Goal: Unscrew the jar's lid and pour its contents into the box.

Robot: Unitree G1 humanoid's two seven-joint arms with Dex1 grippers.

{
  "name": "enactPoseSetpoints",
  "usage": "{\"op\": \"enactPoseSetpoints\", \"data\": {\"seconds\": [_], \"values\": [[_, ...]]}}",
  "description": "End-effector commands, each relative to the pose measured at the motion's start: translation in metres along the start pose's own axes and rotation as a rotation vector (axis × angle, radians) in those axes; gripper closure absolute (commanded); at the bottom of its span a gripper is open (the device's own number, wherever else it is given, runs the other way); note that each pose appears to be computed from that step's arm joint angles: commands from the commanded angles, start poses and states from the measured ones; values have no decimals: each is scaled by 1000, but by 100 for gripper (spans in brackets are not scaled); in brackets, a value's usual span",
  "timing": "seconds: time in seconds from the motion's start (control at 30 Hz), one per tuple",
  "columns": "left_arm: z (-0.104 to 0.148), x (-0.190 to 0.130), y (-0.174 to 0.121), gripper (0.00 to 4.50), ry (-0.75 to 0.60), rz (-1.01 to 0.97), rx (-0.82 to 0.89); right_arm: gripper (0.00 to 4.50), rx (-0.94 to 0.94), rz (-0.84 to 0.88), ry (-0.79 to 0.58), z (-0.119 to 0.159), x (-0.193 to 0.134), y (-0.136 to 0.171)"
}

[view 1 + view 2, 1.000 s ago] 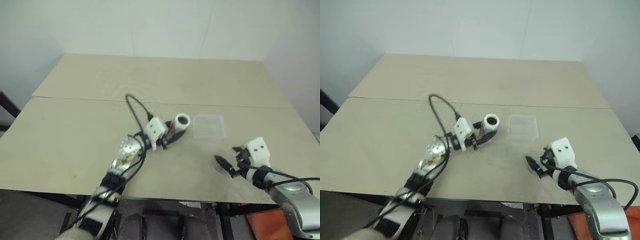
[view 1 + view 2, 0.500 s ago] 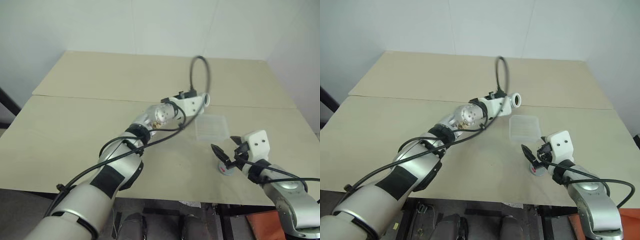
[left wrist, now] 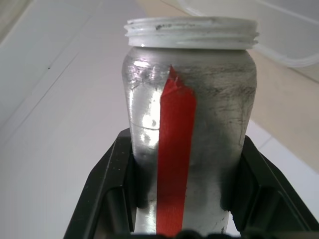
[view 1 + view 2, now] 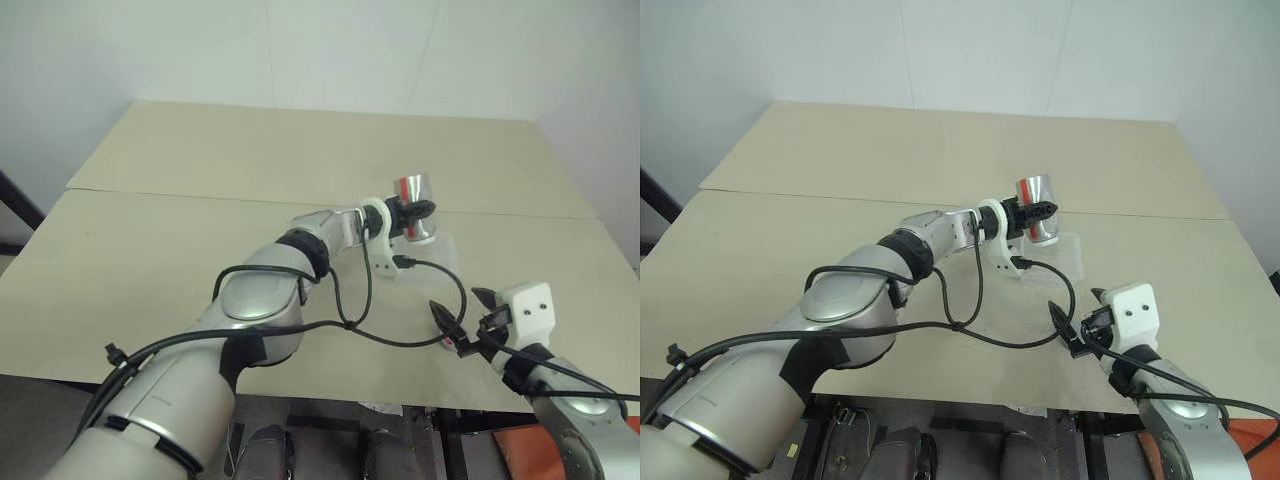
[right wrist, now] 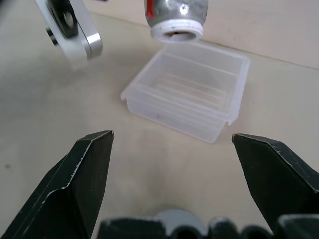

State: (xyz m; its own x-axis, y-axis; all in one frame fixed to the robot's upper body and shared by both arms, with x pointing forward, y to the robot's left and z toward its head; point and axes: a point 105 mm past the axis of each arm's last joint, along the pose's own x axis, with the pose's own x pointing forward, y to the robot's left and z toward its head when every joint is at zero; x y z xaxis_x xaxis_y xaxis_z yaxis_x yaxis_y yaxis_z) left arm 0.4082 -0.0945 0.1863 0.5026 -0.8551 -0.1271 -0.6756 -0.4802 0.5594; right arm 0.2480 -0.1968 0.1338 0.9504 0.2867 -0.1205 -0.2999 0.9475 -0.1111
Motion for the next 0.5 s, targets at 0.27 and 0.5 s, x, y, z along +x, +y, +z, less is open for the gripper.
{"op": "enactPoseSetpoints", "data": {"seconds": [0.27, 0.5], "values": [[-18, 4, 9, 252, 98, -20, -172, 3, -50, -50, -18, 9, -8, -6], [-28, -1, 0, 252, 260, 21, -871, 3, -57, -43, -9, 7, -5, -8]]}}
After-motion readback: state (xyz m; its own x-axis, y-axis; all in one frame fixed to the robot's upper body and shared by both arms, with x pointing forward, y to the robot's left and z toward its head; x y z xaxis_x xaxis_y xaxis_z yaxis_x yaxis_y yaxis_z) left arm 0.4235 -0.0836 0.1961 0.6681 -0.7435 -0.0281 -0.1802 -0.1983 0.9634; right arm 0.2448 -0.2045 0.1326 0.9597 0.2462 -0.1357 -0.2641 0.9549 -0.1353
